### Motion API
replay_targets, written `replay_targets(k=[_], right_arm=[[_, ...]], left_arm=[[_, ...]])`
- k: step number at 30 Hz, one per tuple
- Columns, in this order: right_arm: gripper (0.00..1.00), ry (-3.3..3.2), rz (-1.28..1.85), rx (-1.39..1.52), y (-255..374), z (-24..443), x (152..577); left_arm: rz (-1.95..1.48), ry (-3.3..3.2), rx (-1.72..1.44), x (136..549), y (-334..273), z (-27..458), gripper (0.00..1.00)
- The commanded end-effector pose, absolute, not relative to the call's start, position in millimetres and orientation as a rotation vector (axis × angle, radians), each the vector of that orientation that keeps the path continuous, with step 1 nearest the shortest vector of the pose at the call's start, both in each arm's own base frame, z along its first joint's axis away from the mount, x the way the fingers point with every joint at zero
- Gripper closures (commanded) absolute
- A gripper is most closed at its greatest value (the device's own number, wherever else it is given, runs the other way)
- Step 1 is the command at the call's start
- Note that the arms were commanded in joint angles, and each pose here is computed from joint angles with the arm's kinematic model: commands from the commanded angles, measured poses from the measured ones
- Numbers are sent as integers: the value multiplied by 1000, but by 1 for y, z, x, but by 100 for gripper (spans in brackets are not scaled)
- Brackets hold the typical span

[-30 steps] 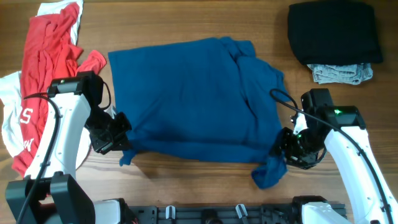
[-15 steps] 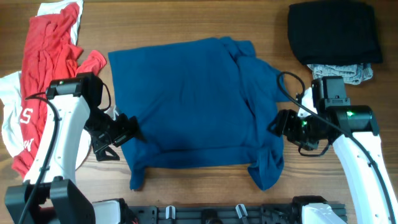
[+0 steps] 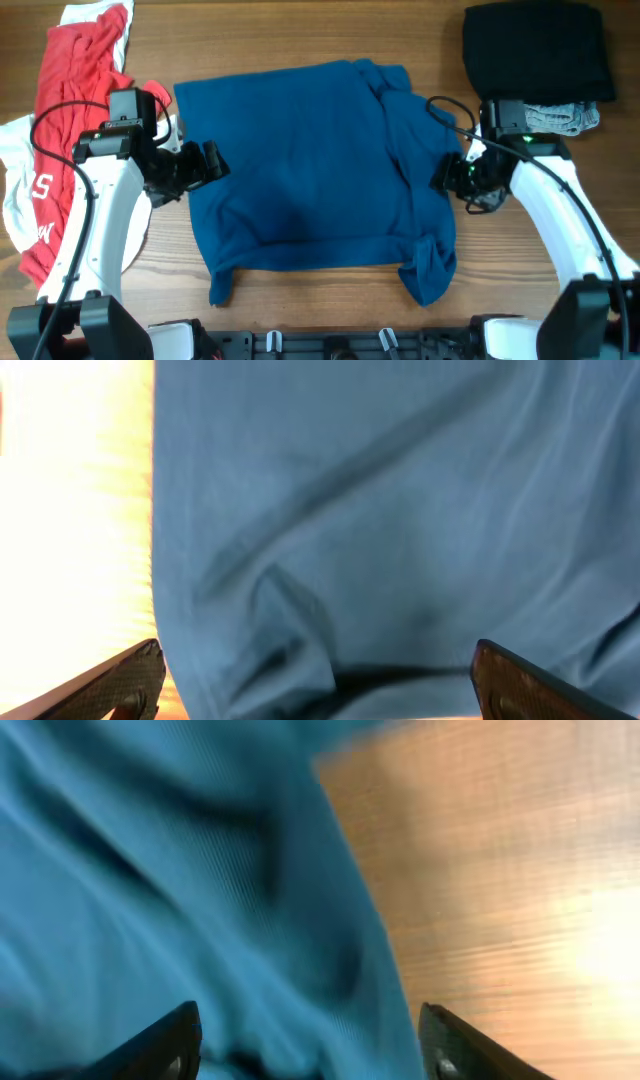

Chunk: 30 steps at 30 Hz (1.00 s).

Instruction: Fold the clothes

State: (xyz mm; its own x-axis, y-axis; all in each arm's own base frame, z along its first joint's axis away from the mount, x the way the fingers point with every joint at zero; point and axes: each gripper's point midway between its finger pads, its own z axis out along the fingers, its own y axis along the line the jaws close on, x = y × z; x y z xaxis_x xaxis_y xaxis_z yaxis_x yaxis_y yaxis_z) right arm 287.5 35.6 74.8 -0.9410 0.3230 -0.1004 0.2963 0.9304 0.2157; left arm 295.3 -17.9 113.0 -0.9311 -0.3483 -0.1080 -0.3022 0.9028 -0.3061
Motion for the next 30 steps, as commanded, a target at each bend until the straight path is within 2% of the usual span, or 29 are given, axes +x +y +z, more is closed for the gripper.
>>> replay_targets(k=[1, 5, 10, 12, 20, 25, 28, 29, 30], right_arm=[[28, 2843, 236, 441, 26, 72, 321], [31, 2726, 105, 487, -2, 65, 356], [48, 2683, 149, 630, -40, 42, 372], [51, 2677, 244, 605, -38, 35, 380], [53, 2752, 478, 564, -11, -8, 383], [53, 2749, 667, 506, 11, -8, 383], [64, 2733, 746, 492, 20, -3, 383], [74, 2730, 767, 488, 22, -2, 383], [89, 2732, 769, 489, 22, -2, 383]], left_arm=[[-378, 2863, -422, 306, -13, 116, 3], [-358, 2835, -414, 313, -10, 117, 4], [-358, 2836, -414, 313, -10, 117, 5], [-358, 2835, -414, 313, -10, 117, 5], [-358, 2836, -415, 313, -10, 117, 6], [-358, 2841, -416, 312, -10, 117, 6], [-358, 2840, -416, 312, -10, 117, 7], [-358, 2840, -416, 312, -10, 117, 6], [-358, 2840, -416, 312, -10, 117, 6]])
